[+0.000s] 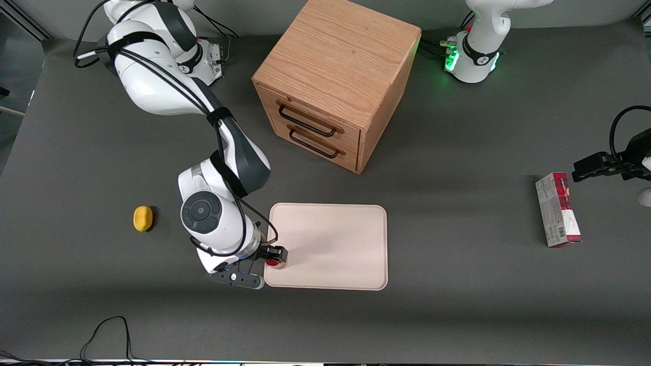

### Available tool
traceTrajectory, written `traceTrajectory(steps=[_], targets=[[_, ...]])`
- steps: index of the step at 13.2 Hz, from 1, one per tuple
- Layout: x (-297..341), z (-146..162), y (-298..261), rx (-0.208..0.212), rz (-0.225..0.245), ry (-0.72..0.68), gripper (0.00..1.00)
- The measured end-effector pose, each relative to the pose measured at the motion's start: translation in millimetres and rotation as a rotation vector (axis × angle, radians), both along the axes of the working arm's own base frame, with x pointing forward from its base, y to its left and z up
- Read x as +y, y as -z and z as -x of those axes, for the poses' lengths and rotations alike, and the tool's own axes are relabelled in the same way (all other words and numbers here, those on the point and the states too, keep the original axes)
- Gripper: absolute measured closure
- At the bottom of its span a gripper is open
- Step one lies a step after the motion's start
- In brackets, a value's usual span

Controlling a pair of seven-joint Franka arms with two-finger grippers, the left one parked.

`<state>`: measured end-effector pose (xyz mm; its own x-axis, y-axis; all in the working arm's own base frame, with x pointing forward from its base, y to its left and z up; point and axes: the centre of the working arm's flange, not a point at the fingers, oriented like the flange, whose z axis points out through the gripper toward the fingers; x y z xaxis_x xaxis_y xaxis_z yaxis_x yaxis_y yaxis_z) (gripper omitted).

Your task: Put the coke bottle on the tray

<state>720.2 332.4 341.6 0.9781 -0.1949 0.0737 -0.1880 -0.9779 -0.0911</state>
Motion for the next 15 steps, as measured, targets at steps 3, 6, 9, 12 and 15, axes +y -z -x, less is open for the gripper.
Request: traceTrajectory(steps=[3,6,9,12,15], targets=[[-0.1,-0.9,-3.8,-0.007,-0.002,0.000,0.00],[-0.5,-0.5,-8.5,-0.006,0.000,-0.001,0.00],[-23.7,13.7,-43.5,0.055,0.042,-0.064,0.00],[-114.1,53.4,-122.6,0.086,0.026,-0.164,0.00],[-192.1,131.8,-175.3,0.105,0.068,-0.239,0.00]])
